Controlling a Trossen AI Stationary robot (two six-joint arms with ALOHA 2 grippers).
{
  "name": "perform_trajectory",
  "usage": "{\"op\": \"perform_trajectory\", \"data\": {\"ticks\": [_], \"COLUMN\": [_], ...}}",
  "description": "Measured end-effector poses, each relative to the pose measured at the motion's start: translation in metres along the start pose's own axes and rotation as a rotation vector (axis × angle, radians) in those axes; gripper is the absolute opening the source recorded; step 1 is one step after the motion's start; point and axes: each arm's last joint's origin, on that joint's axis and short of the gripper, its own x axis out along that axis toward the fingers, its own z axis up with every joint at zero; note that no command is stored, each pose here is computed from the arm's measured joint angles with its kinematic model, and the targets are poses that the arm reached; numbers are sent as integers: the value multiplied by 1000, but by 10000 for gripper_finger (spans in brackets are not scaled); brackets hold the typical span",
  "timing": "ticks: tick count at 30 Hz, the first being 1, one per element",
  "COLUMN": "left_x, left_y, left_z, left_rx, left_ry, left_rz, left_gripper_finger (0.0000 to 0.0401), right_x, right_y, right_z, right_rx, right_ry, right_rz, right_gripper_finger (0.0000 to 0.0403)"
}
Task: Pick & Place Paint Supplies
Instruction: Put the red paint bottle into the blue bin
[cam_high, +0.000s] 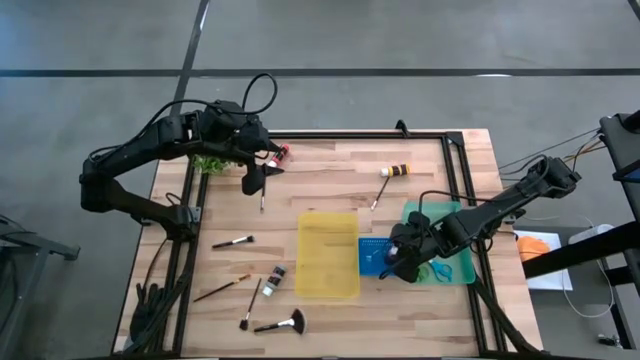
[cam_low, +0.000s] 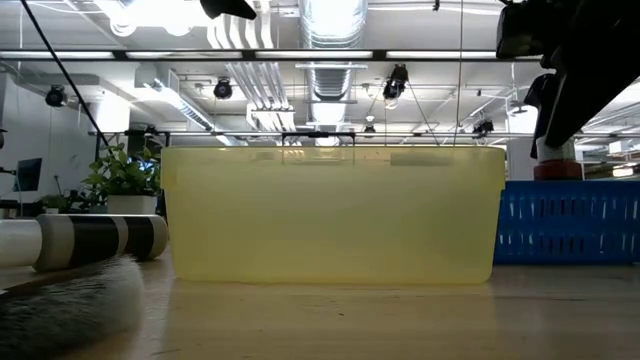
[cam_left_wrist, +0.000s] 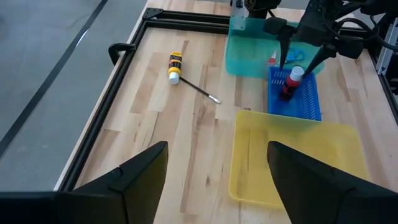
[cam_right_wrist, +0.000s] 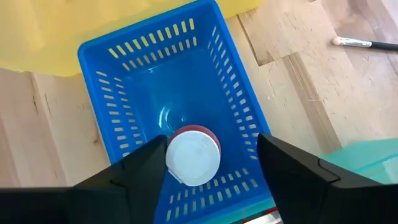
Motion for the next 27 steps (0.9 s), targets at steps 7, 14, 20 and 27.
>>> {"op": "perform_trajectory", "data": {"ticks": [7,14,20,27], "left_x": [0,0,0,0], "left_y": [0,0,0,0], "left_z": [0,0,0,0], "left_rx": [8,10,8,7], "left_ry": [1,1,2,2], "left_rz": [8,11,11,11], "left_gripper_finger": [284,284,284,284], "right_x": [-4,-4,-4,-4], "right_y": [2,3,1,1], "right_z": [3,2,0,1], "right_rx": [22,17,10,6], "right_ry": [-11,-6,10,8], "right_rz": [10,8,-8,-7], "right_gripper_finger": [250,251,251,251]}}
